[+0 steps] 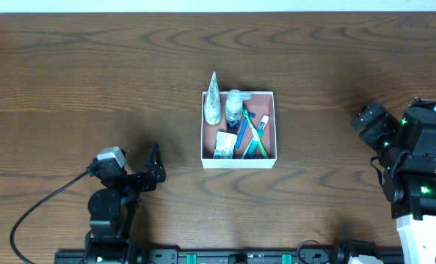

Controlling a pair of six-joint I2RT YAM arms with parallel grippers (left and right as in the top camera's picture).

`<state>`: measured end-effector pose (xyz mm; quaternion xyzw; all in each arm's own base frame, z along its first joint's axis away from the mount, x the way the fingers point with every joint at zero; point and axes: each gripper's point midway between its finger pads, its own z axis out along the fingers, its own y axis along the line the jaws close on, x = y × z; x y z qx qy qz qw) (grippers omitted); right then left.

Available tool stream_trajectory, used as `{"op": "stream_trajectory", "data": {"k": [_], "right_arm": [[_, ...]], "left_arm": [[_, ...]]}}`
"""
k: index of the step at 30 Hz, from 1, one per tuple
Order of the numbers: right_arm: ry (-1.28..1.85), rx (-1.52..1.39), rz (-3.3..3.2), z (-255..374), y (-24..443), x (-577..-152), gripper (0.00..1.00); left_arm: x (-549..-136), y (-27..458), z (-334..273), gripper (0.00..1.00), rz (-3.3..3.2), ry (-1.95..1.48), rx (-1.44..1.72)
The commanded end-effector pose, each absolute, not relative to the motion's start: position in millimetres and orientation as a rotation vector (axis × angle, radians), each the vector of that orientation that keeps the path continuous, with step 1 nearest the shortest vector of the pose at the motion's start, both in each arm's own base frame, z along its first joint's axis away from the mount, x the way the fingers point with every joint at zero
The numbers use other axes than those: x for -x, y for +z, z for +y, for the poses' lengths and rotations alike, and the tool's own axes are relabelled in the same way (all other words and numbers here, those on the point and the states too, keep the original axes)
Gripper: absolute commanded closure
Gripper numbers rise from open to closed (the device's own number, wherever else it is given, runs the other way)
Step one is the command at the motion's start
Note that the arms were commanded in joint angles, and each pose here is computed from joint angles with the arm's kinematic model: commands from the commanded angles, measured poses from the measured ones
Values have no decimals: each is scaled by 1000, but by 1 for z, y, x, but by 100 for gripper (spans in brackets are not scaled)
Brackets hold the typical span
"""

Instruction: Pack container

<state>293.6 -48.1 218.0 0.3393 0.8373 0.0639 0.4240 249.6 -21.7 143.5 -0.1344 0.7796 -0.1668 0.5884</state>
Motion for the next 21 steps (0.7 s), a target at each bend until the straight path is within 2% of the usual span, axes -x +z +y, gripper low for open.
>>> {"op": "stream_trajectory", "data": {"k": [1, 9, 21], "right_arm": [[153, -865, 2084, -51, 219, -293, 1], [152, -865, 2084, -51, 219, -293, 1], [152, -865, 2084, -51, 219, -293, 1]], "left_arm": [[-248, 140, -16, 2, 1791, -384, 330], [-245, 116, -1, 2, 1793, -335, 381], [-244, 139, 2, 2, 1694, -294, 317]]}}
